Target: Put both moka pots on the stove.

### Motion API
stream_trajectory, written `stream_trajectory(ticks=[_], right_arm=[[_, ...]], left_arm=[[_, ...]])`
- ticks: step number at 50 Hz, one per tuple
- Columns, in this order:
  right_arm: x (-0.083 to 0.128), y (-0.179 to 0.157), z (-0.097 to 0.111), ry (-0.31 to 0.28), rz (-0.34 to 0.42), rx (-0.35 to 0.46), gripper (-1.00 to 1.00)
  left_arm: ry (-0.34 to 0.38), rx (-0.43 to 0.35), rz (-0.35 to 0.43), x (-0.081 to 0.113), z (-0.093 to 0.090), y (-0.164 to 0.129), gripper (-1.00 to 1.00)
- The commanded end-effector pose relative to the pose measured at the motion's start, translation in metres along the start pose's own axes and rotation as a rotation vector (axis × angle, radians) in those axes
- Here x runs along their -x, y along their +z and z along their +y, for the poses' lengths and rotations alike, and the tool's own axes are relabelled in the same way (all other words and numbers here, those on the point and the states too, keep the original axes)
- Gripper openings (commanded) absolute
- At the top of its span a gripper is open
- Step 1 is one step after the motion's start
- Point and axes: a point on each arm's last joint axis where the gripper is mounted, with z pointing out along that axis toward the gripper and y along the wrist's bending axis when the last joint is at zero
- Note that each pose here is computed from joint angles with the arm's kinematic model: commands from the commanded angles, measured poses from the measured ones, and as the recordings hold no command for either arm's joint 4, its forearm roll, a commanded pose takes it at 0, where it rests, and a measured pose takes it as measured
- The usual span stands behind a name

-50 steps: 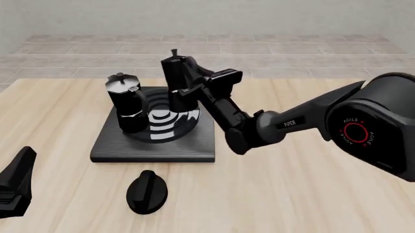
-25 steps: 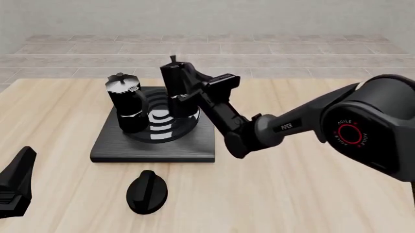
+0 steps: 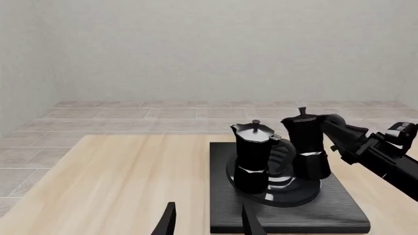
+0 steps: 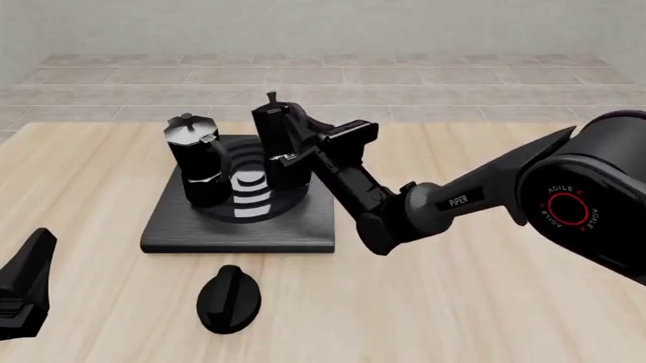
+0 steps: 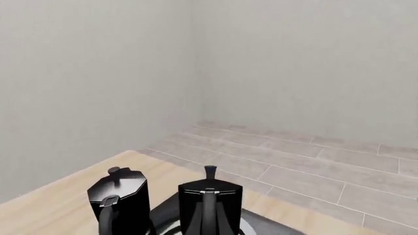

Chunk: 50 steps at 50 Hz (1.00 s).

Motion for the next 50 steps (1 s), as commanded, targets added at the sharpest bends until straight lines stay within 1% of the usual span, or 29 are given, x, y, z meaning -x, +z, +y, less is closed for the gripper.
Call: stream_trajectory(ticks=[1, 2, 3, 6, 8, 11, 12, 13, 15, 16, 17, 19, 20, 22, 27, 36, 50], right_arm=[[0.005, -0.012, 0.006, -0.015, 0.017, 0.012, -1.00], [0.004, -0.015, 0.005, -0.012, 0.028, 0.008, -1.00], [0.000, -0.022, 0.002, -0.009, 0.054, -0.001, -1.00], [0.001, -0.028, 0.001, -0.011, 0.070, -0.003, -1.00], [0.001, -0.033, -0.002, -0.011, 0.085, -0.013, -1.00], [0.006, -0.043, 0.001, -0.010, 0.099, -0.008, -1.00], [0.006, -0.043, -0.001, -0.003, 0.105, -0.014, -1.00], [0.012, -0.046, -0.001, -0.006, 0.102, -0.015, -1.00], [0.016, -0.046, -0.004, -0.002, 0.106, -0.024, -1.00], [0.019, -0.047, -0.004, -0.001, 0.106, -0.026, 1.00], [0.021, -0.047, -0.009, 0.015, 0.119, -0.041, 1.00], [0.021, -0.047, -0.009, 0.016, 0.119, -0.041, 1.00], [0.027, -0.047, -0.011, 0.023, 0.125, -0.050, 1.00], [0.033, -0.048, -0.011, 0.017, 0.120, -0.052, 1.00], [0.038, -0.046, -0.013, 0.019, 0.129, -0.060, 1.00], [0.045, -0.045, -0.011, 0.009, 0.130, -0.056, 1.00], [0.060, -0.046, -0.007, 0.015, 0.124, -0.050, 1.00]], left_arm=[[0.000, 0.000, 0.000, 0.000, 0.000, 0.000, 1.00], [0.000, 0.000, 0.000, 0.000, 0.000, 0.000, 1.00], [0.000, 0.000, 0.000, 0.000, 0.000, 0.000, 1.00], [0.000, 0.000, 0.000, 0.000, 0.000, 0.000, 1.00], [0.000, 0.000, 0.000, 0.000, 0.000, 0.000, 1.00], [0.000, 0.000, 0.000, 0.000, 0.000, 0.000, 1.00], [0.000, 0.000, 0.000, 0.000, 0.000, 0.000, 1.00], [0.000, 0.000, 0.000, 0.000, 0.000, 0.000, 1.00], [0.000, 0.000, 0.000, 0.000, 0.000, 0.000, 1.00], [0.000, 0.000, 0.000, 0.000, 0.000, 0.000, 1.00], [0.000, 0.000, 0.000, 0.000, 0.000, 0.000, 1.00], [0.000, 0.000, 0.000, 0.000, 0.000, 0.000, 1.00], [0.000, 0.000, 0.000, 0.000, 0.000, 0.000, 1.00], [0.000, 0.000, 0.000, 0.000, 0.000, 0.000, 1.00], [0.000, 0.000, 0.000, 0.000, 0.000, 0.000, 1.00], [0.000, 0.000, 0.000, 0.000, 0.000, 0.000, 1.00], [0.000, 0.000, 0.000, 0.000, 0.000, 0.000, 1.00]])
